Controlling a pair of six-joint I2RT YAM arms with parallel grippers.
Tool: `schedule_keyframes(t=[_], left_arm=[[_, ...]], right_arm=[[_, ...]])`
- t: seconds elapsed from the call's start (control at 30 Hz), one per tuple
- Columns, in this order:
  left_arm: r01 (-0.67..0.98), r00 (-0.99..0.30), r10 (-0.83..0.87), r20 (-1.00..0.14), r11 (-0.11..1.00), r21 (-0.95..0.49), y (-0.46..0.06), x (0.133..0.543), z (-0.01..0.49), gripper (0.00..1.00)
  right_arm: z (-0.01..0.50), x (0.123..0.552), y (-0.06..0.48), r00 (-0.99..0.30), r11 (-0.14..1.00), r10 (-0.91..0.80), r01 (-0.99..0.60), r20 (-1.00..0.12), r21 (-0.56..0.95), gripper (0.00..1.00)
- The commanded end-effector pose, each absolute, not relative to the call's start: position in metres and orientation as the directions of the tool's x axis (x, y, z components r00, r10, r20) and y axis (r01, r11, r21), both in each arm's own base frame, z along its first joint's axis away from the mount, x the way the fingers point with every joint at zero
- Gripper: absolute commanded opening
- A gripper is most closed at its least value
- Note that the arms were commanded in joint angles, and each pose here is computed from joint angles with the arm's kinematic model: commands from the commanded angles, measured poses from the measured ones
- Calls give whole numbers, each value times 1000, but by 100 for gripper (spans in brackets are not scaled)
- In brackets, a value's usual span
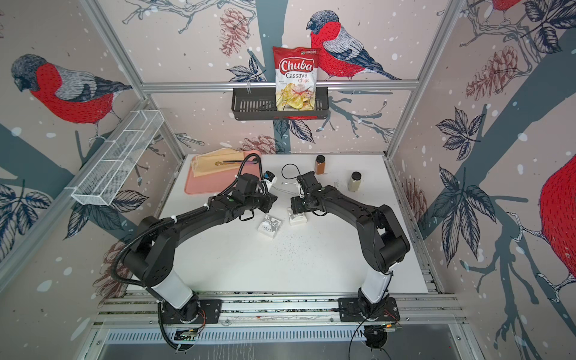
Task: Take the necklace out of the lift-off lid jewelry box
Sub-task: Close the lid on the jewelry box, then move the jewelry box to the center of the board.
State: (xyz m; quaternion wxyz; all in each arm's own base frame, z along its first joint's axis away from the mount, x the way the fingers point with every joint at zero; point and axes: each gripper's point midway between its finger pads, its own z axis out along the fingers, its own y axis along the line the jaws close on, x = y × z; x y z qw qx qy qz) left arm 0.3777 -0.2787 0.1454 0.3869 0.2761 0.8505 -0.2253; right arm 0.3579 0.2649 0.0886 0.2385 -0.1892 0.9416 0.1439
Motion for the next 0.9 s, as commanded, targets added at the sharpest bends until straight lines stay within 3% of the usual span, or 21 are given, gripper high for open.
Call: schedule_keyframes(t=[0.0,0.2,0.37,0.67,0.87], left_arm=[[608,-544,264,-796,778,-157,-259,381,154,15],[529,-551,195,-811,834,-159,-214,381,162,28],[461,-553,146,-820,874,-156,-186,377,164,38],[441,-546,133,-827,885,-148,-180,377,166,43],[436,-551,141,-823,889,-140,-179,377,163,43]], right_arm=[[89,354,270,-799,886,-347,-451,-491,106,75],[77,356,273,-824,928,-347,-372,-448,-34,84],[62,350,274,-838,931,-348,-361,-420,-51,90],[33,343,274,-860,924,-370,-379,-350,-44,90],[25,347,244,-893,950,-302,-309,-335,-31,83]])
